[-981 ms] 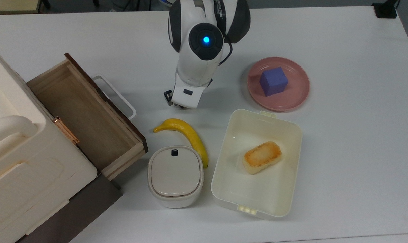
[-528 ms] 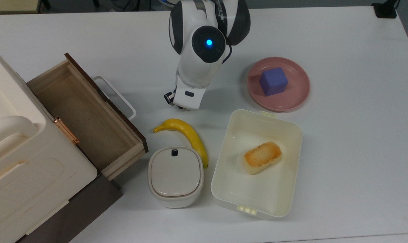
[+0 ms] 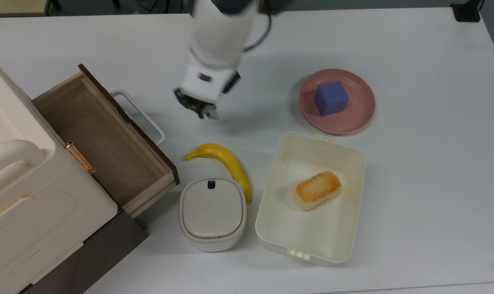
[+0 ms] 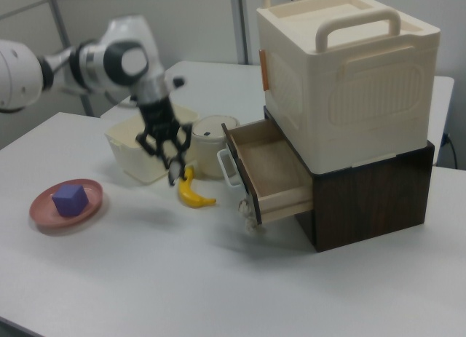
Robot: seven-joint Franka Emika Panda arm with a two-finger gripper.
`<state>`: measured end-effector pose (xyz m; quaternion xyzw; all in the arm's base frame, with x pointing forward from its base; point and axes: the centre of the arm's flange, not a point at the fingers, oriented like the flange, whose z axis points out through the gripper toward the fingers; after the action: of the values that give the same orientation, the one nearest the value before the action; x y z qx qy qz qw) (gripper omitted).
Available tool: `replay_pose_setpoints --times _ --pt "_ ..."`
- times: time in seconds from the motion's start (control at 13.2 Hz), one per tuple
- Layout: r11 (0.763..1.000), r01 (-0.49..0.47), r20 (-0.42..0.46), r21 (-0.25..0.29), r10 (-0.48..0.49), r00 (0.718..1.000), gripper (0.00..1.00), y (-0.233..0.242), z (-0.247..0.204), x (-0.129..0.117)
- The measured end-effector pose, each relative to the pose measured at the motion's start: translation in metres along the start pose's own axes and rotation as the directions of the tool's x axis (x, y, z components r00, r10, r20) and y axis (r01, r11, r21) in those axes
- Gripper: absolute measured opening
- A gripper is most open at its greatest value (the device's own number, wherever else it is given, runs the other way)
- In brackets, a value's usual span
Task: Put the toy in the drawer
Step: 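Lift the panda toy and carry it over the open drawer, then lower the panda toy into the drawer and open the gripper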
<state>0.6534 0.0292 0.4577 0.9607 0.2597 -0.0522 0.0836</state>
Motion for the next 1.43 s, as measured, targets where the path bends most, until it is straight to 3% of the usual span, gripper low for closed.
replay_pose_setpoints --times 0.15,0.53,0.75,1.13,1.43 --pt "0.999 -0.053 -0.061 -0.005 0.053 0.997 0.39 0.055 -0.04 -0.035" --pt "0.982 -0.158 -0.162 -0.103 0.14 0.977 0.39 0.147 -0.051 -0.087" --pt "0.967 -0.207 -0.214 -0.149 0.173 0.961 0.39 0.173 -0.046 -0.096" --pt "0.952 -0.238 -0.192 -0.191 0.202 0.961 0.4 0.193 0.034 -0.066" --pt "0.931 -0.336 -0.235 -0.145 0.297 0.925 0.82 0.185 0.001 -0.068"
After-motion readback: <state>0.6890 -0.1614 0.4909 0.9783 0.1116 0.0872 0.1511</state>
